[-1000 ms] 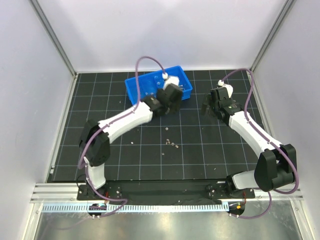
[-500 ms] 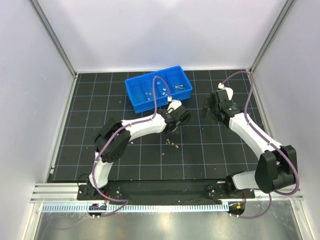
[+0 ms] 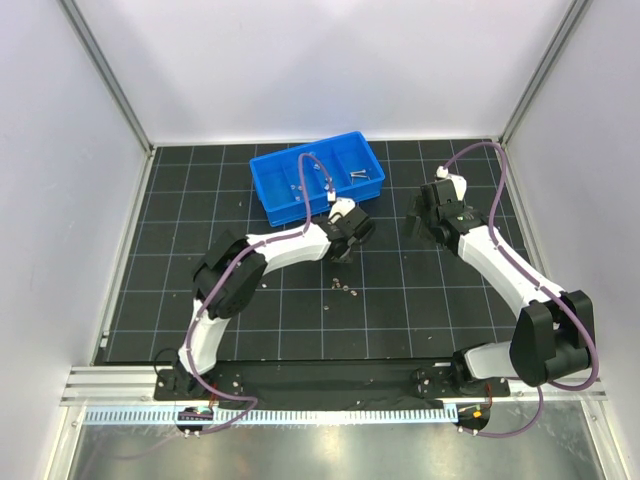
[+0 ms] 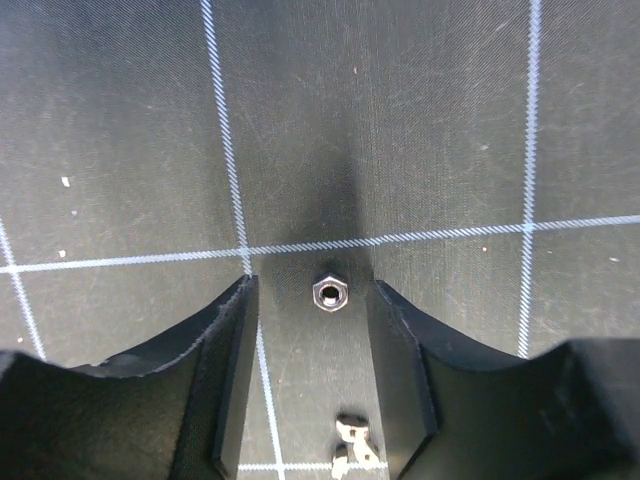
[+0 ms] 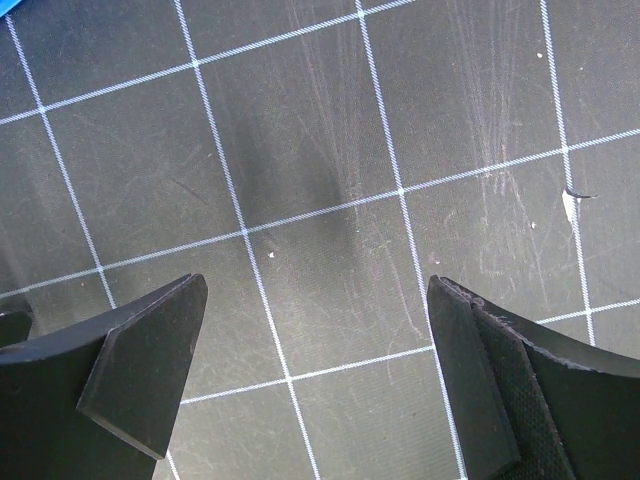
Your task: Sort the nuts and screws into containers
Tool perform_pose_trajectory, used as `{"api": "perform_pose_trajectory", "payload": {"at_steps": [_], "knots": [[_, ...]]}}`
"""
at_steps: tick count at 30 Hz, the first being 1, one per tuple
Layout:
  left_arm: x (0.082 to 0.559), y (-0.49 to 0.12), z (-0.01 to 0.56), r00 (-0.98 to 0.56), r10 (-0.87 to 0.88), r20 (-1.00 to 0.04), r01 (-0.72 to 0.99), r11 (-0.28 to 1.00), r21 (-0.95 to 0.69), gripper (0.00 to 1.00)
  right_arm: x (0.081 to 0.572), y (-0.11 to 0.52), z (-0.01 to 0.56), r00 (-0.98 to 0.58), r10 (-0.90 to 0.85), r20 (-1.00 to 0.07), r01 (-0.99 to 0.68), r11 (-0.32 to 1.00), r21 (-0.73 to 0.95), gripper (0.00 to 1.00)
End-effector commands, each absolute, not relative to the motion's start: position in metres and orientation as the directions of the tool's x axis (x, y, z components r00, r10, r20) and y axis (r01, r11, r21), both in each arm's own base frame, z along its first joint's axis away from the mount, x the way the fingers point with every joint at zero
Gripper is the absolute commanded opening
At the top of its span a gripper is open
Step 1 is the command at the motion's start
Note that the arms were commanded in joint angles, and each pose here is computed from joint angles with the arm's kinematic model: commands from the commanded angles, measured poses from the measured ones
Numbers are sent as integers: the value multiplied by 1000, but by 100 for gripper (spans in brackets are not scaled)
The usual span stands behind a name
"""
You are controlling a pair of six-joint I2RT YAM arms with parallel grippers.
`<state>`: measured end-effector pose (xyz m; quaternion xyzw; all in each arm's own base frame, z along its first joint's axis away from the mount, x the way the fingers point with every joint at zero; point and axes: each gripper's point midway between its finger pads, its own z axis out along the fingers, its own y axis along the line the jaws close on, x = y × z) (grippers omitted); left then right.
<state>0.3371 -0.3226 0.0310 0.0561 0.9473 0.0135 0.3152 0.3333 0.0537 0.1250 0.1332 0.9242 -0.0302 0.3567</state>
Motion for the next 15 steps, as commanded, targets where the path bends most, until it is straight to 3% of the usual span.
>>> {"api": "perform_pose_trajectory", "payload": {"at_steps": [1,7,11,15], "knots": [[340,-328,22,-798,88,-596,87,996,30,50,337,49,136,-677,233,-698,286,957,42,99],[338,-326,11,-815,73,-574,75,997,20,43,337,47,139,-672,234,-703,292,956,40,100],[334,-324,7,-820,78,-567,79,997,24,31,336,46,140,-666,235,-708,296,955,39,100],[329,-319,7,-825,75,-560,74,997,24,26,336,46,141,-665,238,-708,299,954,40,99]]}}
